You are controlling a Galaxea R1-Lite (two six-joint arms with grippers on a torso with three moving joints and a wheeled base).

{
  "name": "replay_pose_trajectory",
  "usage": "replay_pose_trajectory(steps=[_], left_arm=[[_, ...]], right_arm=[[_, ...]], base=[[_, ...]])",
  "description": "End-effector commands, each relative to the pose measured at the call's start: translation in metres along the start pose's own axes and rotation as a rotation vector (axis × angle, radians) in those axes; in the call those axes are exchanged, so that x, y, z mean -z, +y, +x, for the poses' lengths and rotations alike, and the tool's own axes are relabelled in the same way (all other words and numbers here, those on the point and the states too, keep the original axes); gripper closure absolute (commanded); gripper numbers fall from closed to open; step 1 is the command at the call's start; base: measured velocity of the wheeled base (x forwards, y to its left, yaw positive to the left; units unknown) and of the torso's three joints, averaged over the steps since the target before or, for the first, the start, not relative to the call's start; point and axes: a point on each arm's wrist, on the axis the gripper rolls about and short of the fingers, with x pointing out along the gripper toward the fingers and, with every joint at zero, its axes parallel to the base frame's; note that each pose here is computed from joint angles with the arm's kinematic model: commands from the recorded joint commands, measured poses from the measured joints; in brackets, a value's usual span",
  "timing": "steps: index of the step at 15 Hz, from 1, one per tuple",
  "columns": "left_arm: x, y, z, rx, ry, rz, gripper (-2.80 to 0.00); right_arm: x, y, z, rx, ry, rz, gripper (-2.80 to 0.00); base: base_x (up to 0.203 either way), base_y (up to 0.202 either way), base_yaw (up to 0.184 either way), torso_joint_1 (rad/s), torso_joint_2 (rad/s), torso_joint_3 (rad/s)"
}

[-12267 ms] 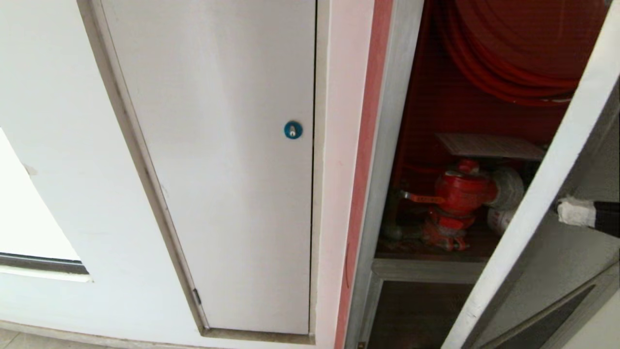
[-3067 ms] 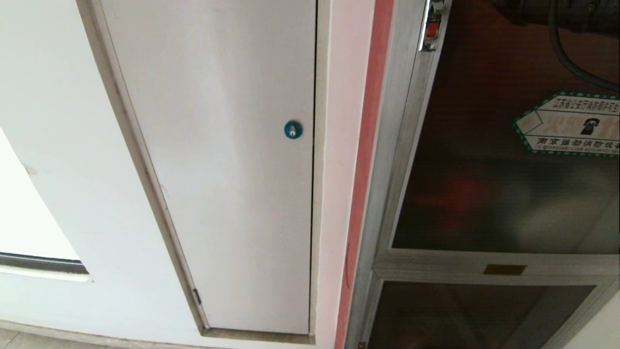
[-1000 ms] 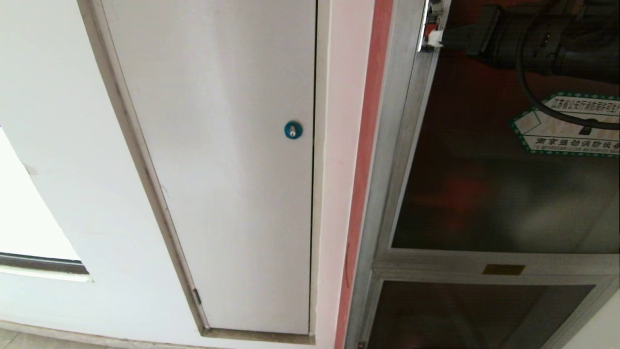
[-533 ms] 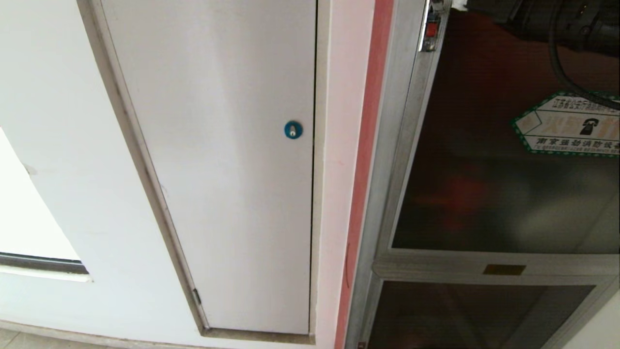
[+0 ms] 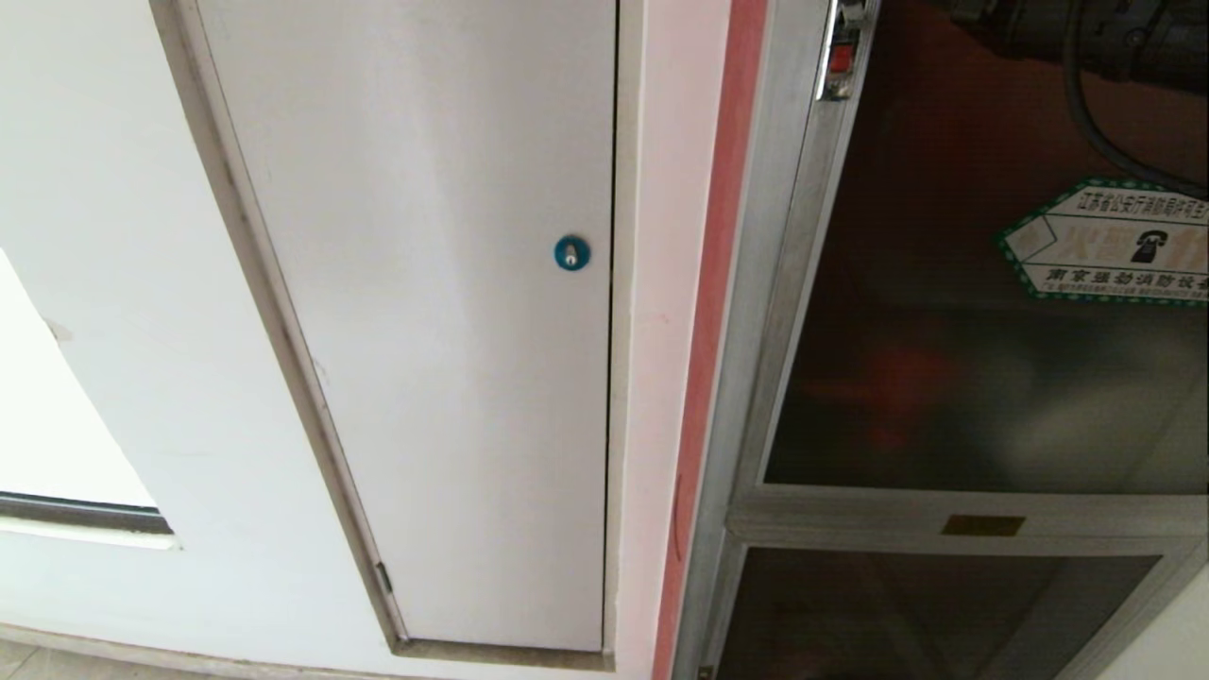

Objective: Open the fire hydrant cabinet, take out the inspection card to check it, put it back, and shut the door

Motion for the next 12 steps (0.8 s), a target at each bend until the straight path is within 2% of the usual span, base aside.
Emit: replay_pose_trajectory(steps=[1, 12], left_arm=[[0.000, 0.000, 0.000, 0.000, 0.000, 0.001, 0.00], [0.000, 0.000, 0.000, 0.000, 0.000, 0.001, 0.00]], right_arm=[[0.005, -0.003, 0.006, 0.002, 0.010, 0.006, 0.00], [0.019, -0.013, 0.015, 0.023, 0.049, 0.020, 0.00]], base=[[0.000, 0.000, 0.000, 0.000, 0.00, 0.000], [0.000, 0.000, 0.000, 0.000, 0.00, 0.000]])
